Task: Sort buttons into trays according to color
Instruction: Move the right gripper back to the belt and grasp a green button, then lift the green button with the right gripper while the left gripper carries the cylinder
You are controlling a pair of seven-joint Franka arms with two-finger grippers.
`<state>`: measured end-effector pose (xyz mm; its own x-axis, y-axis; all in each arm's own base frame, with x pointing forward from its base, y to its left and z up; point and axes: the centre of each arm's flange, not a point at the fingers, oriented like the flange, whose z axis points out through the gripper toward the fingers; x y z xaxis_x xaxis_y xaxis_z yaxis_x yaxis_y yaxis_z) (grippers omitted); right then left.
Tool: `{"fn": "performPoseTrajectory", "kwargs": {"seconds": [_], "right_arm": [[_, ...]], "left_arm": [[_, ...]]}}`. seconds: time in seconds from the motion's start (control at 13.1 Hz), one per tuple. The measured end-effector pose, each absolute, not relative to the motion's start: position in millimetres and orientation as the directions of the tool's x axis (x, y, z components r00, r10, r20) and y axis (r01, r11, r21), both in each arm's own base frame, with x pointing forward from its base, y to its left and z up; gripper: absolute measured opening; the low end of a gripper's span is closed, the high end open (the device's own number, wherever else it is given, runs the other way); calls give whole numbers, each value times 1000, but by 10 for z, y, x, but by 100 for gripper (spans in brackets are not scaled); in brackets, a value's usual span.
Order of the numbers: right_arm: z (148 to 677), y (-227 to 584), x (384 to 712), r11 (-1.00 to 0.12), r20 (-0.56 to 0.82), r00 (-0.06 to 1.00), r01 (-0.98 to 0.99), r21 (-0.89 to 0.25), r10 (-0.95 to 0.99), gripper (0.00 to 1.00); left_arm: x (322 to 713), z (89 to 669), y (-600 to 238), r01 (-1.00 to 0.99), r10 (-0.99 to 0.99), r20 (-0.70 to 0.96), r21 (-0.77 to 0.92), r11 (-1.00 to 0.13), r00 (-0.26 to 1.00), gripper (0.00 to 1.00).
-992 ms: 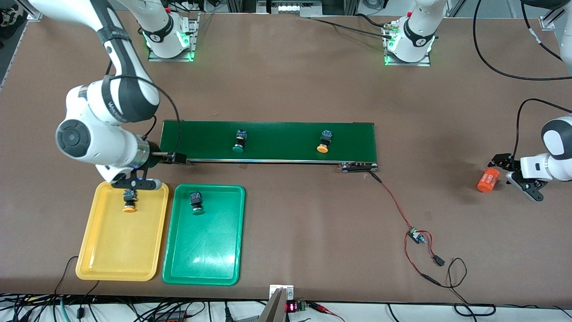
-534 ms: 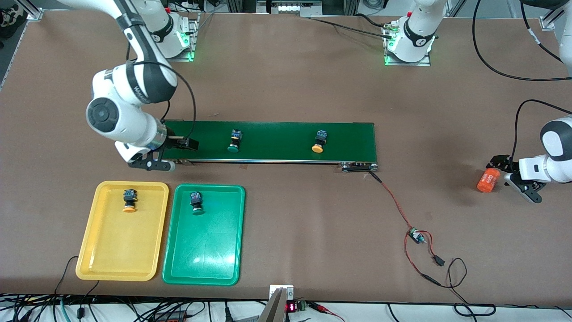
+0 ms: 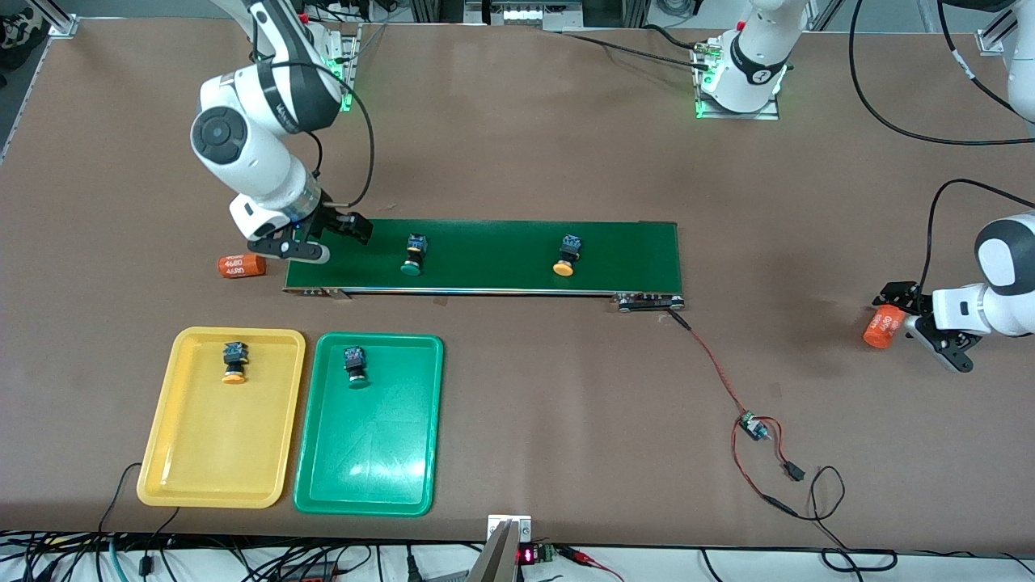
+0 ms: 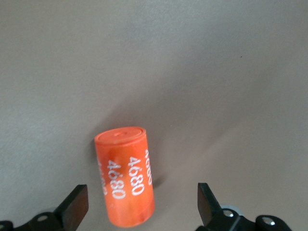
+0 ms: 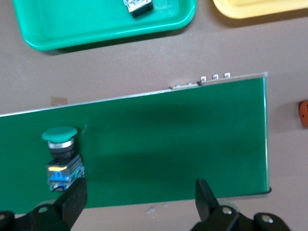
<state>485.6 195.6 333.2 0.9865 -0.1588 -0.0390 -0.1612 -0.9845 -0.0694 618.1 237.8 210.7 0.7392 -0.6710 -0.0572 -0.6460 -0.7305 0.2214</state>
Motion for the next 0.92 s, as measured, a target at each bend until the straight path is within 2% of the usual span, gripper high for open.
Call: {"fn": "performPoseTrajectory", "kwargs": {"seconds": [0.23,0.53,0.61,0.84,0.92], "right_arm": [[3394,1990,4828,-980,40,984,-168,-104,-173,100],[3288,1969,4780,-982,65,983,-163,-94,-169,100],[3237,1974,4759,-986,72,985,-149,-79,-155,100],[3067,2019,4736,-988,77,986,-148,-41,-151,100],[3013,2050,4737,-988,83,985,-148,-40,-151,100]], "left_arm": [[6190,1925,2350,-648,-671,-46,221,-729,740,100],[6178,1696,2354,-645,-667,-37,223,-731,744,100],[6176,1693,2363,-644,-666,-37,222,-732,745,93],[6186,1715,2401,-642,-663,-35,213,-736,748,56],[6185,1717,2405,-642,-663,-35,212,-736,748,51]]}}
